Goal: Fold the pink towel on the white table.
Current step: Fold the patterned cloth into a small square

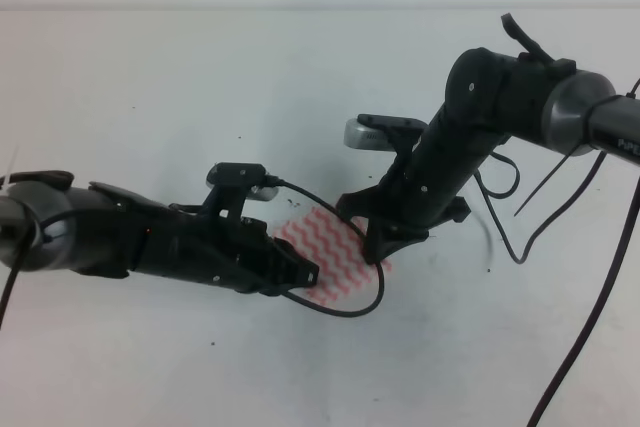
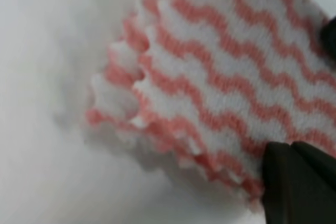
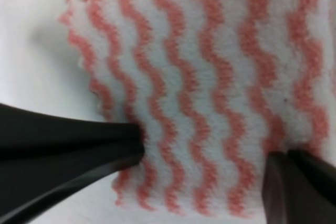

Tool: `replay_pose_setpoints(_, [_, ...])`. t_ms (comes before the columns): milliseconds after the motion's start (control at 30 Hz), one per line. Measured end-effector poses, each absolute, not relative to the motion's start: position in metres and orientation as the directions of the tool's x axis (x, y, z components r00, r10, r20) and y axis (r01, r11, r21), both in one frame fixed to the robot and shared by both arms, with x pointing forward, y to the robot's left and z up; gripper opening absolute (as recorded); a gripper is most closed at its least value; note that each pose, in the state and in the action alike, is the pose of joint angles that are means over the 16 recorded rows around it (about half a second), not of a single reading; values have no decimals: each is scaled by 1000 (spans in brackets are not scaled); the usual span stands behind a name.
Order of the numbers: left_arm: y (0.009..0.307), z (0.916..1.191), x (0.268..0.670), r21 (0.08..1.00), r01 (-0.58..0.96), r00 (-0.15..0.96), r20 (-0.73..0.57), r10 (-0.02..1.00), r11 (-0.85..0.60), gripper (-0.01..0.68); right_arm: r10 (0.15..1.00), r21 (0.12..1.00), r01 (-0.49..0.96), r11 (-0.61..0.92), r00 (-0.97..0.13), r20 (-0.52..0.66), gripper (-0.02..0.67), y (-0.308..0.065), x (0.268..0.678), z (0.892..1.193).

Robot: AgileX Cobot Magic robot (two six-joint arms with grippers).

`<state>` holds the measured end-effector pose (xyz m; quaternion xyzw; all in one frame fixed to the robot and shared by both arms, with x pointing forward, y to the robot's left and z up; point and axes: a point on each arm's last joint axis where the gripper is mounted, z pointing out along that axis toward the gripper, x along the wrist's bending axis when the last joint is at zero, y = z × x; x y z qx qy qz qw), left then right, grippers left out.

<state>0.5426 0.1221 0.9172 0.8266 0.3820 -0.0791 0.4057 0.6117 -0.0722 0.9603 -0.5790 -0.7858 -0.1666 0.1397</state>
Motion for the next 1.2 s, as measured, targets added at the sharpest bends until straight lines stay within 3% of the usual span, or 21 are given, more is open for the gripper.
replay_pose_setpoints(700, [118, 928, 557, 637, 664, 719, -398, 571, -392, -4, 865, 38, 950, 310, -298, 403, -18, -77, 606, 961])
replay_pose_setpoints(1200, [102, 945, 579, 714, 622, 721, -360, 592, -322, -4, 871, 166, 959, 230, -279, 404, -18, -101, 618, 1000])
